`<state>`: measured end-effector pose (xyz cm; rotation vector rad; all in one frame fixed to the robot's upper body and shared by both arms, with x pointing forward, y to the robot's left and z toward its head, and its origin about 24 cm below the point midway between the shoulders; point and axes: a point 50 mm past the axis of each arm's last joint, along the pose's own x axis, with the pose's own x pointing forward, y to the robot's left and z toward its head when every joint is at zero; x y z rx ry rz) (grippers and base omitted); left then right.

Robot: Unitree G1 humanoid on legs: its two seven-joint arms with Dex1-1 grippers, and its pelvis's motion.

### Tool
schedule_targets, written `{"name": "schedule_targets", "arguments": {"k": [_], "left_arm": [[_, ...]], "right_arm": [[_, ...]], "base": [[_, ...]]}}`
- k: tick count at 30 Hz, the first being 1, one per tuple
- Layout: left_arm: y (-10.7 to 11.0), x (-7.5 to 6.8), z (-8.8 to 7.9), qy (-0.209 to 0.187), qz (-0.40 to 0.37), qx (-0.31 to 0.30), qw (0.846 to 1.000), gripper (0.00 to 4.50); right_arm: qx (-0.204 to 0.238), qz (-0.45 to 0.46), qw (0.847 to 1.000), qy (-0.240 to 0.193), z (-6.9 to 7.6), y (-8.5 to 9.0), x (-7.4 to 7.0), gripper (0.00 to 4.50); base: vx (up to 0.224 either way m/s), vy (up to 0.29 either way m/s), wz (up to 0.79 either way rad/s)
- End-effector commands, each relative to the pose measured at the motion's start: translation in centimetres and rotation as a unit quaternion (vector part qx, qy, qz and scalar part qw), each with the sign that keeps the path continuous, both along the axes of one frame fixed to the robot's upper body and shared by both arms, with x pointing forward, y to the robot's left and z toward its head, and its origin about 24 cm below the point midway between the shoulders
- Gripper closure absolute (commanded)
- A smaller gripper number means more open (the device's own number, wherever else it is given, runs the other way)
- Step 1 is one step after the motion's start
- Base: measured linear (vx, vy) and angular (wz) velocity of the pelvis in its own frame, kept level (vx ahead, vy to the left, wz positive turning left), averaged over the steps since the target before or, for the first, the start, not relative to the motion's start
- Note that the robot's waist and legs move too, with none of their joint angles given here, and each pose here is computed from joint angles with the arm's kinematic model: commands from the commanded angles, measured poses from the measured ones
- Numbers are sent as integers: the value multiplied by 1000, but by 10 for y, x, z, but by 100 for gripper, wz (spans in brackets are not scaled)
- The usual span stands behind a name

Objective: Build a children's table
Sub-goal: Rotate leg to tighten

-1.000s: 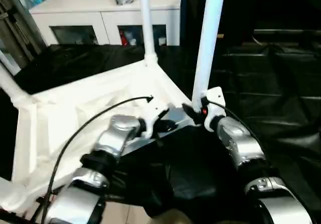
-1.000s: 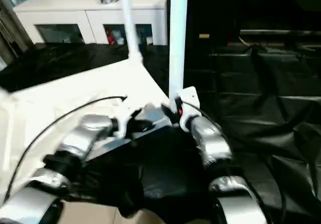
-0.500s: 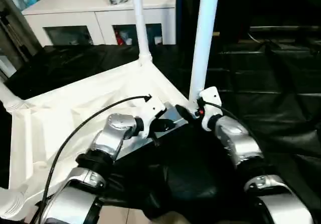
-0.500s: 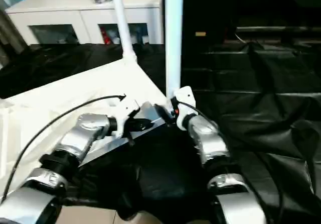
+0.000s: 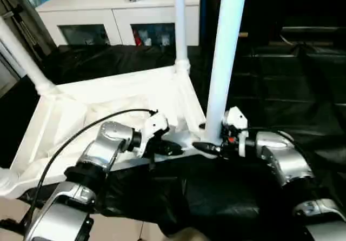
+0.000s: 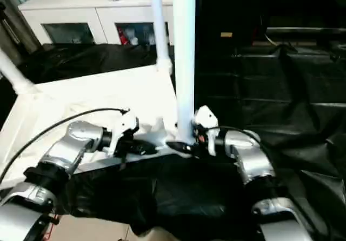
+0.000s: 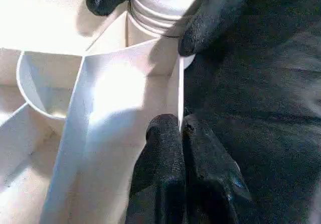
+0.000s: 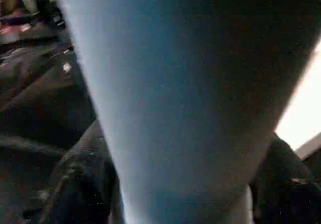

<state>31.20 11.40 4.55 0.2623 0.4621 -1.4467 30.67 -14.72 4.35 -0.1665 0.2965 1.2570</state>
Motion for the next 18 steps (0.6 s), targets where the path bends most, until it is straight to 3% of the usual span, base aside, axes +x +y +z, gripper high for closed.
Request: {"name": "schedule_targets", "arguments": {"k": [1,3,11,18], "left_arm": [[-11,1,17,-26,-40,-30,998,450],[-8,0,16,-23,-44,-27,998,450],[-8,2,17,-27,-36,-29,999,450],[-18,12,19,-49,36,-43,997,450]], "right_arm": [[-2,81,996,42,-12,18,-16,143],[-11,96,994,46,-13,17,-19,168],[-10,96,994,47,-14,20,-20,177],[-4,-34,999,40,-27,37,-7,178]], "base": [[0,0,0],[0,0,0],[0,0,0],[0,0,0]]}}
